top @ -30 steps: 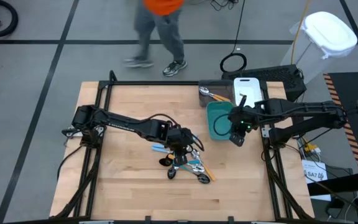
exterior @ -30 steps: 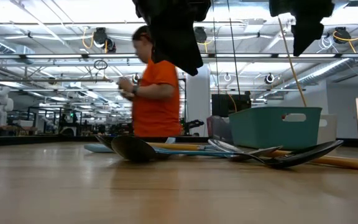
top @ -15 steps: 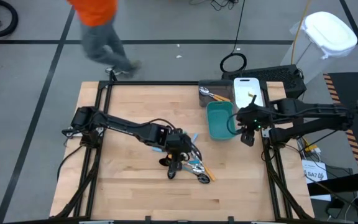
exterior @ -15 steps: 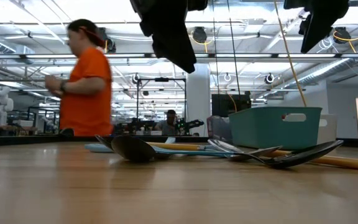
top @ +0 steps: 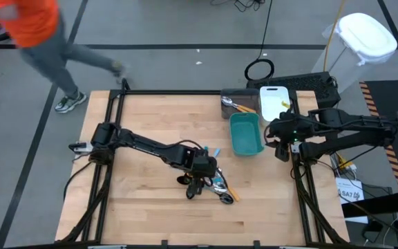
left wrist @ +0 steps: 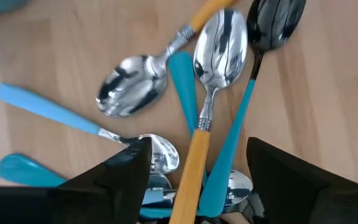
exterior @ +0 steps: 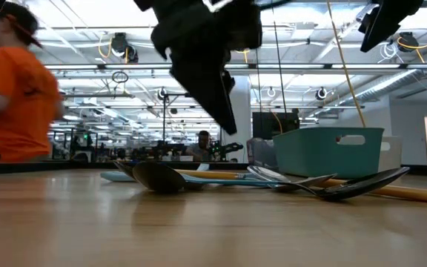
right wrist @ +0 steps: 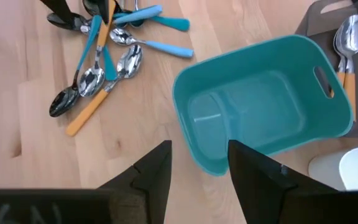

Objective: Sort silverware by color (type)
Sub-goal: Put the orange spoon into the black bin

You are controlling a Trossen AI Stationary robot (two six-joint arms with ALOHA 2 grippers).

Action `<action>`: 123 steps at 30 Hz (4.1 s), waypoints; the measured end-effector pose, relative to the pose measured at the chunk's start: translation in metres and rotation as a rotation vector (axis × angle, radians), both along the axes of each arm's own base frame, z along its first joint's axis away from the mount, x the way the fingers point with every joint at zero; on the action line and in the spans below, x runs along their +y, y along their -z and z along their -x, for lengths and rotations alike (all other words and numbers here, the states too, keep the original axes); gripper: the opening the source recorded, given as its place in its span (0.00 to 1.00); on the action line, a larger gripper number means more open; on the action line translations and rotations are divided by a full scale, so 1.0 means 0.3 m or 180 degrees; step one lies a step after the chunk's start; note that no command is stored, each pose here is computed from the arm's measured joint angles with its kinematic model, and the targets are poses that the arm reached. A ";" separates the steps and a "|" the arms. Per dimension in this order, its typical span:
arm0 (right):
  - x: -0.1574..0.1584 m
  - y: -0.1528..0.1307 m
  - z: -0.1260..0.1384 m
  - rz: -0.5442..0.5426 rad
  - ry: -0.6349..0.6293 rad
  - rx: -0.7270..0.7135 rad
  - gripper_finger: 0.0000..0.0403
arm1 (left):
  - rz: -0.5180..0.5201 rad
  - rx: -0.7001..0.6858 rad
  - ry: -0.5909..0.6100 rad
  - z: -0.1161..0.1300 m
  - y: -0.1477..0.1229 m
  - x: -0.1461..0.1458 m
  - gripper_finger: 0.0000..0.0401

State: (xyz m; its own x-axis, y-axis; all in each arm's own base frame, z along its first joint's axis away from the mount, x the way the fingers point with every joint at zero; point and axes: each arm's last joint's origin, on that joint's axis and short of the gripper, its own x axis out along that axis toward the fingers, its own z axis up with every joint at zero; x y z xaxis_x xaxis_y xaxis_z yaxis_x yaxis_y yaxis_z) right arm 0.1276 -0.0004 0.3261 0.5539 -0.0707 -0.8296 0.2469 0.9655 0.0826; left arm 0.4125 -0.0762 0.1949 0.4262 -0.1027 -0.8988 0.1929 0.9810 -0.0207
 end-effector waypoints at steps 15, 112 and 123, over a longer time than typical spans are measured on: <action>-0.003 -0.008 -0.002 0.0087 0.0074 -0.0116 0.37 | -0.0117 0.0131 0.0221 -0.021 0.087 -0.010 0.49; -0.046 -0.112 0.046 0.0256 0.1969 -0.1616 0.37 | 0.0419 -0.1323 -0.2542 -0.182 -0.494 0.411 0.14; -0.036 -0.124 -0.014 0.0085 0.1592 -0.1721 0.37 | 0.1105 -0.2699 -0.2881 -0.216 -0.671 0.501 0.14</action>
